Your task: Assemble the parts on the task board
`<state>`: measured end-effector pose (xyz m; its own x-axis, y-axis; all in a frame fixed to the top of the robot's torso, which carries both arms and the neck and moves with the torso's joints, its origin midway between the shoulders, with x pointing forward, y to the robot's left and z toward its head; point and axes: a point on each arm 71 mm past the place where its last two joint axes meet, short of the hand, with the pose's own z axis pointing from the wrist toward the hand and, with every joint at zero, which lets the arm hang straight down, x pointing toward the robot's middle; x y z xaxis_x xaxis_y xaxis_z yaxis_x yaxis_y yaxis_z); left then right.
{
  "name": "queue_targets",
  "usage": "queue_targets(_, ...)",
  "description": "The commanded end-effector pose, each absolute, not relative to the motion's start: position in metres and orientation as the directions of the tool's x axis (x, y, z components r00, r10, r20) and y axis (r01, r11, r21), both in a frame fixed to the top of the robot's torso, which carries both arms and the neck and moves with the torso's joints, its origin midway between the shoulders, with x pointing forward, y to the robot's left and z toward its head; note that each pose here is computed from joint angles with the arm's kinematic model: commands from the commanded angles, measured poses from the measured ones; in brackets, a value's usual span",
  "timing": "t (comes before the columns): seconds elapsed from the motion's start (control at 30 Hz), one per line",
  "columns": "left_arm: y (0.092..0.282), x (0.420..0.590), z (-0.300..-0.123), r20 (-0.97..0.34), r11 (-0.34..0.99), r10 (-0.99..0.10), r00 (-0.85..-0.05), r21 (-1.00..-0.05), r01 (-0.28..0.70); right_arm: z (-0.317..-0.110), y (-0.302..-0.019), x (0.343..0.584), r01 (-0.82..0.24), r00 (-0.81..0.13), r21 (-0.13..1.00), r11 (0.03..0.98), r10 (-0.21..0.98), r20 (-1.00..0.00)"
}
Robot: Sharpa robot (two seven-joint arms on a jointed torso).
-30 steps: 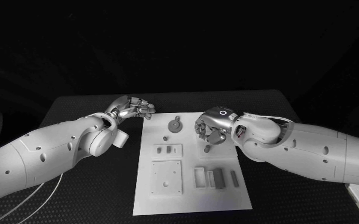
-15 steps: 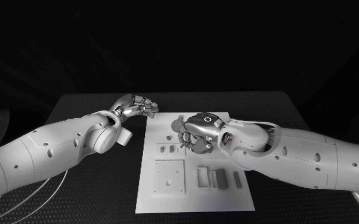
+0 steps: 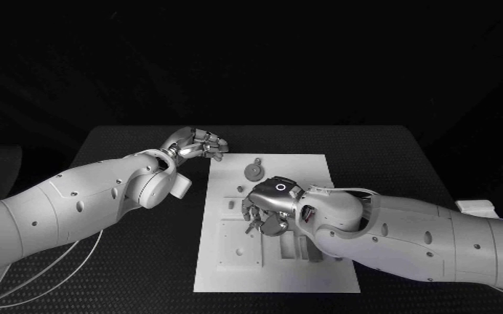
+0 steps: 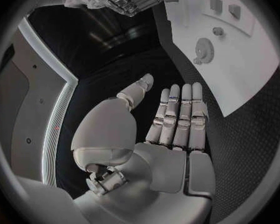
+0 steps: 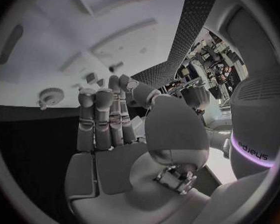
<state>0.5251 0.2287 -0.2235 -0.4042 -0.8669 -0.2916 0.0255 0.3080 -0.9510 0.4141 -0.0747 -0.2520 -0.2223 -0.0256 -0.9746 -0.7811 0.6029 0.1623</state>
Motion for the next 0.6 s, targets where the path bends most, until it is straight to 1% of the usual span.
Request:
queue_targets(0.03, 0.2256, 0.5251, -0.2216, -0.285, 0.296, -0.864, -0.415, -0.954, 0.04, -0.2606, -0.0744, 0.4116, -0.795, -0.204, 0.124, 0.593, -0.068, -0.977)
queue_targets(0.13, 0.2253, 0.5251, -0.2216, -0.285, 0.296, -0.864, -0.416, -0.954, 0.04, -0.2654, -0.0757, 0.4111, -0.792, -0.205, 0.118, 0.599, -0.08, -0.975)
queue_targets(0.47, 0.2264, 0.5249, -0.2216, -0.285, 0.297, -0.864, -0.414, -0.954, 0.038, -0.2683, -0.0788, 0.4139, -0.785, -0.213, 0.113, 0.61, -0.094, -0.972)
queue_targets(0.6, 0.2273, 0.525, -0.2216, -0.286, 0.298, -0.865, -0.412, -0.954, 0.038, -0.2681, -0.0811, 0.4148, -0.779, -0.216, 0.12, 0.616, -0.083, -0.973)
